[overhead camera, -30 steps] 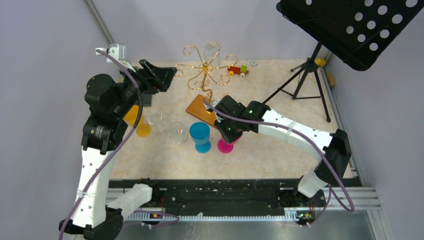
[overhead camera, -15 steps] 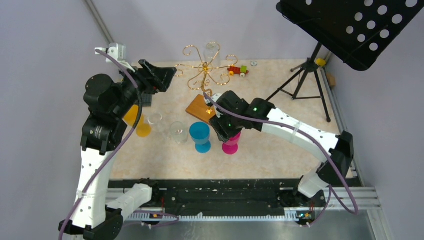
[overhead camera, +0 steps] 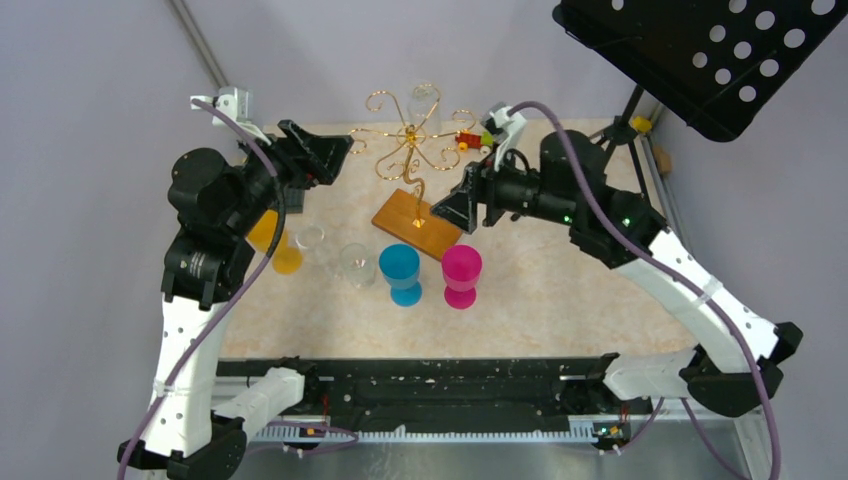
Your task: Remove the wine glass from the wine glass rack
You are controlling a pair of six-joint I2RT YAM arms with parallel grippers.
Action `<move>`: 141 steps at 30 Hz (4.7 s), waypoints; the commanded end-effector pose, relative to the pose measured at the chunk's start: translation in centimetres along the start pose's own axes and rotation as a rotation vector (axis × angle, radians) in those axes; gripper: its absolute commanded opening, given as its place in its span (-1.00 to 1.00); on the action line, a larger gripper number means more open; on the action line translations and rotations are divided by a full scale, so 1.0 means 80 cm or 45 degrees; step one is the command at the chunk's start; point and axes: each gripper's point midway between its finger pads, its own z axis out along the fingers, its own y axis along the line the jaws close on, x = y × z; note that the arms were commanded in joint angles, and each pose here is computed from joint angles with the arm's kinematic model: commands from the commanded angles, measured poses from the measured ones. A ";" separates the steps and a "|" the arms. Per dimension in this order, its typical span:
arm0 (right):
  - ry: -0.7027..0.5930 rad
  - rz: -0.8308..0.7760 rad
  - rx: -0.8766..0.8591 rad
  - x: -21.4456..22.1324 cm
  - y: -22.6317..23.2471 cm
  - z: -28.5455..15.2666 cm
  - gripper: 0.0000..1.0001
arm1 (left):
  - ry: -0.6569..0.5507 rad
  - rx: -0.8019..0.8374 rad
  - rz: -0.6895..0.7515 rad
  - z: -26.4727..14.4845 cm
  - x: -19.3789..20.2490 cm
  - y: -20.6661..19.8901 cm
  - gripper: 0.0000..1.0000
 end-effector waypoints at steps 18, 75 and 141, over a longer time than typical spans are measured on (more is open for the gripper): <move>-0.723 0.524 0.343 -0.216 -0.153 0.046 0.14 | -0.003 0.054 0.037 0.002 0.004 -0.004 0.65; -0.625 0.824 0.656 -0.170 -0.275 0.210 -0.44 | 0.037 -0.027 0.062 0.004 0.025 0.020 0.66; -0.891 0.975 0.435 -0.224 -0.265 0.151 -1.00 | 0.064 -0.031 0.035 0.011 0.032 0.022 0.66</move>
